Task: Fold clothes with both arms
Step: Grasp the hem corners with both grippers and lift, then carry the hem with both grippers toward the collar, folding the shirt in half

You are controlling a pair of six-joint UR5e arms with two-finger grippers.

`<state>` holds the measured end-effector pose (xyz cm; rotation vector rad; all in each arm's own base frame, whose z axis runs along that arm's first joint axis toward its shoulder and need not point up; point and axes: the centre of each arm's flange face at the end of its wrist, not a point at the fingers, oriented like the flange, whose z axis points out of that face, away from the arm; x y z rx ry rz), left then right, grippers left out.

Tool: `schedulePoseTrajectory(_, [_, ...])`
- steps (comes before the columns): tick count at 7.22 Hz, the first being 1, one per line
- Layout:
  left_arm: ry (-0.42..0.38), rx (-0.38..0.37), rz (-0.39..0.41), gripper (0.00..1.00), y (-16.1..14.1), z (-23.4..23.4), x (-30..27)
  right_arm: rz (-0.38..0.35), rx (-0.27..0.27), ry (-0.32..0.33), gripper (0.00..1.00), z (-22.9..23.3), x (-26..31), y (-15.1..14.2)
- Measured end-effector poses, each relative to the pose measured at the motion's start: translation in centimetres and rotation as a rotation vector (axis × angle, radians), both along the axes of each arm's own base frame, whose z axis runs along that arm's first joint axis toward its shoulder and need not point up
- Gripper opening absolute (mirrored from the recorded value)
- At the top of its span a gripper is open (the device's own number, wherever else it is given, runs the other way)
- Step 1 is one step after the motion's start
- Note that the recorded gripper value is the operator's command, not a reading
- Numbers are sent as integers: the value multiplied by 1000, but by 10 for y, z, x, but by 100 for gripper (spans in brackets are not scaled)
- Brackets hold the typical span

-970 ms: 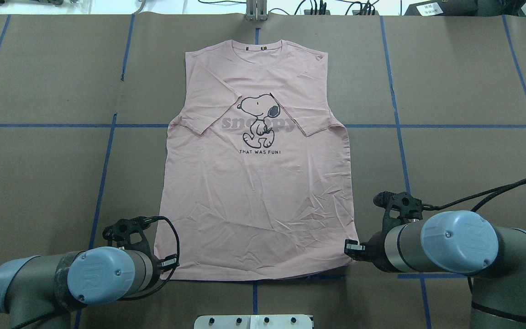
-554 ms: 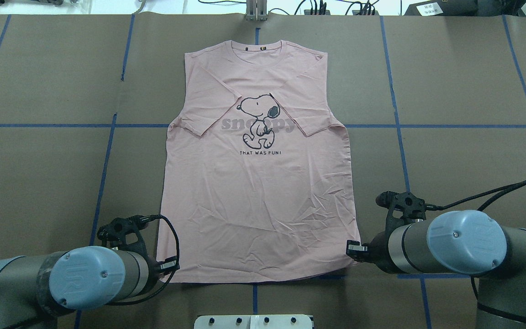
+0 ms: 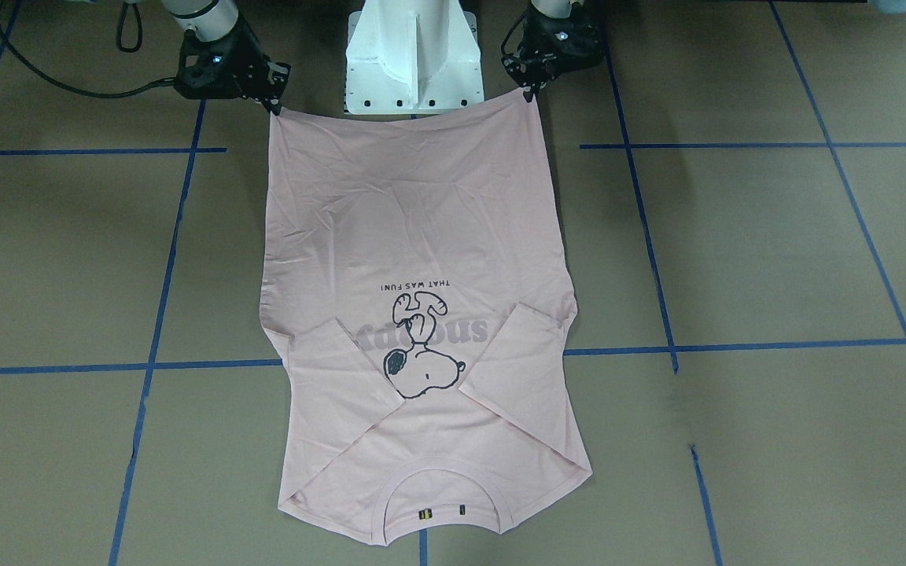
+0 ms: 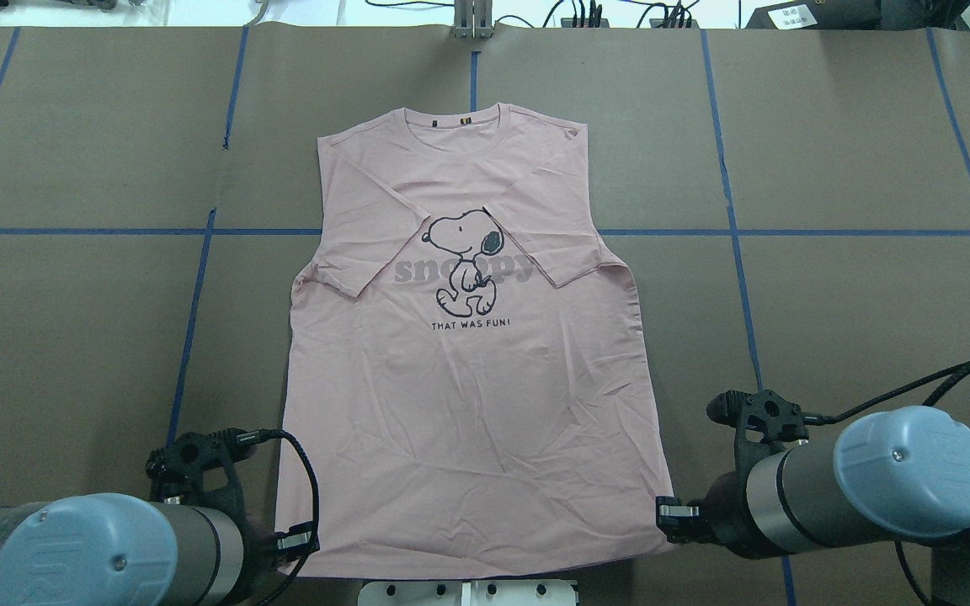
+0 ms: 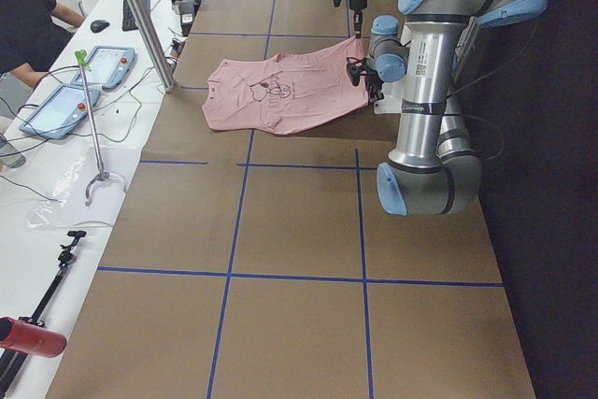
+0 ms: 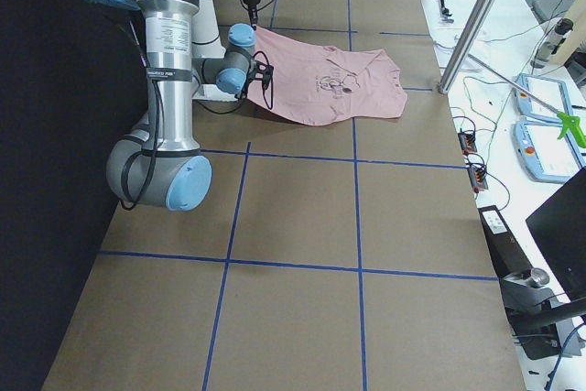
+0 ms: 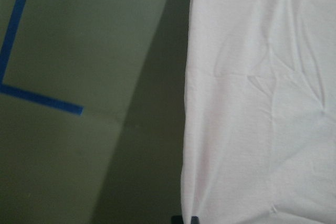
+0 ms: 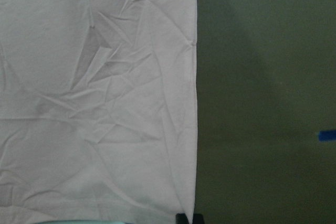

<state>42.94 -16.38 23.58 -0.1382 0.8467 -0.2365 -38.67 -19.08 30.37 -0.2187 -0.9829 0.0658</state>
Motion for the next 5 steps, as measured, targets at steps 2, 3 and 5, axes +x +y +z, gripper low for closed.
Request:
schedulePoseTrajectory(2, [-11, -1, 48, 0, 19, -17, -26, -82, -12, -29, 0, -14, 24, 32])
schedulePoseTrajectory(3, [-15, 1, 58, 0, 23, -21, -33, -90, -10, -35, 0, -17, 28, 35])
schedulePoseTrajectory(5, [-28, 26, 61, 0, 15, -22, -24, -35, 42, -55, 0, -20, 31, 4])
